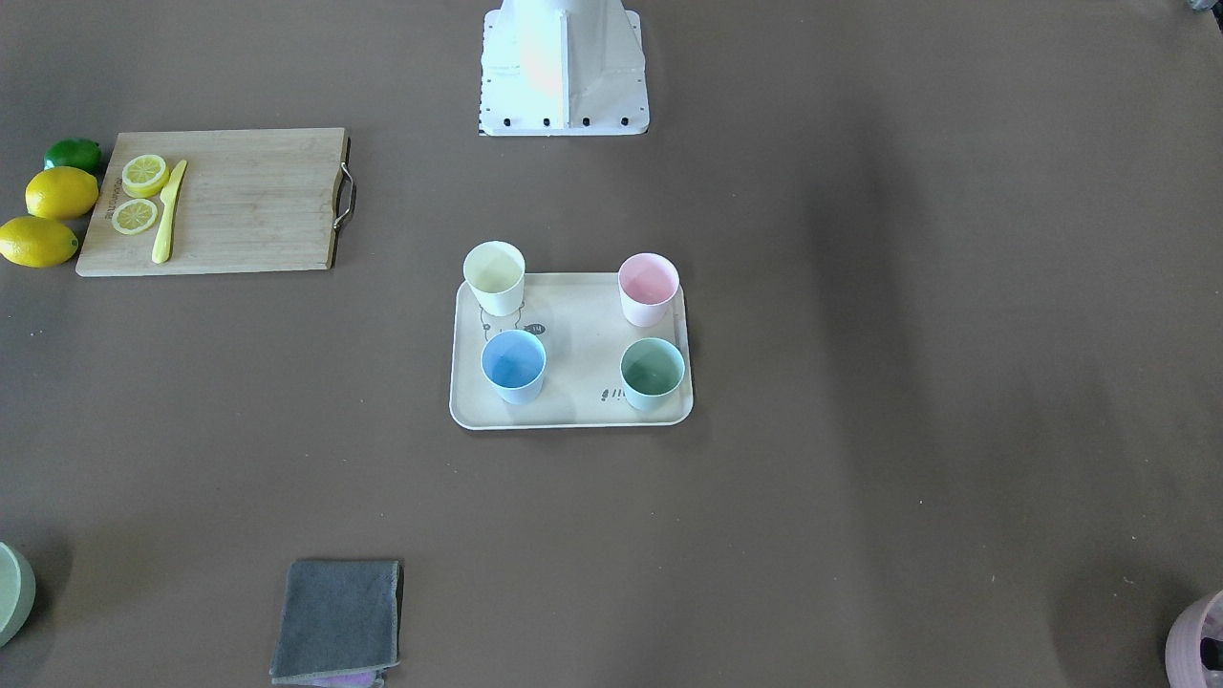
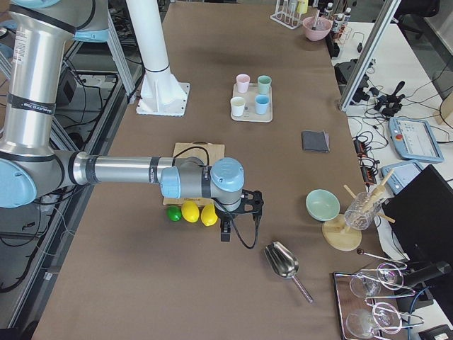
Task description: Place all cups on tray
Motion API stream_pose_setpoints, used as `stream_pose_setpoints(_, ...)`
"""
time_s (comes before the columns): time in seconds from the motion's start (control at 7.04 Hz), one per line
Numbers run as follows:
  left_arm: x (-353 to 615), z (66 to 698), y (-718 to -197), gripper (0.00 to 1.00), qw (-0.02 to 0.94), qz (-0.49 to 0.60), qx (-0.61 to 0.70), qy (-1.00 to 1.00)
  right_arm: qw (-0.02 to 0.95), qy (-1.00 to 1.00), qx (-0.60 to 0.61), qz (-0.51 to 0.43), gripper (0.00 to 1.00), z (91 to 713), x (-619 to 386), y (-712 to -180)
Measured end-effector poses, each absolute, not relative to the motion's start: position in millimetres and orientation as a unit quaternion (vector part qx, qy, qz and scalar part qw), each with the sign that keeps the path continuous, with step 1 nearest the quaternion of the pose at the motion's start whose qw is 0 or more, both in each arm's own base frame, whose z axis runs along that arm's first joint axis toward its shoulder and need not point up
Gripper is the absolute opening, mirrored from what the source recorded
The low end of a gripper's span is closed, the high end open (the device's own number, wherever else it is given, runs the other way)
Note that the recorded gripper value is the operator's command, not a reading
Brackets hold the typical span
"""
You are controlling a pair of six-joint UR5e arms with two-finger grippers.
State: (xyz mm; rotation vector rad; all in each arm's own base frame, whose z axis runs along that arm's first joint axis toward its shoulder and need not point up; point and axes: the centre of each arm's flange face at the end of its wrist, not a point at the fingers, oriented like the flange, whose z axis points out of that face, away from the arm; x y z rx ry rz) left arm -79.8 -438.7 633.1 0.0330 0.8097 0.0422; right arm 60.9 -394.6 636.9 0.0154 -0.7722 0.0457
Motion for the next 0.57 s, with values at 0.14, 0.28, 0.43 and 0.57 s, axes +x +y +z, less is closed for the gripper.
stream_pose_setpoints(0.14, -80.0, 632.0, -439.5, 0.98, 0.919, 0.023, 0.022, 0.393, 0.927, -0.372, 0.016, 0.051, 1.0, 639.0, 84.9, -388.1)
stream_pose_setpoints(0.28, -79.9, 631.8, -439.9, 0.98, 0.919, 0.025, 0.026, 0.393, 0.93, -0.361, 0.021, 0.071, 1.0, 642.2, 102.0, -381.3)
stream_pose_setpoints(0.43, -79.9, 632.0, -440.1, 0.98, 0.919, 0.025, 0.027, 0.392, 0.934, -0.349, 0.022, 0.08, 1.0, 644.8, 109.6, -377.4)
stream_pose_setpoints(0.57, -80.1, 632.2, -440.0, 0.98, 0.919, 0.025, 0.028, 0.392, 0.935, -0.345, 0.022, 0.082, 1.0, 646.5, 111.3, -375.2)
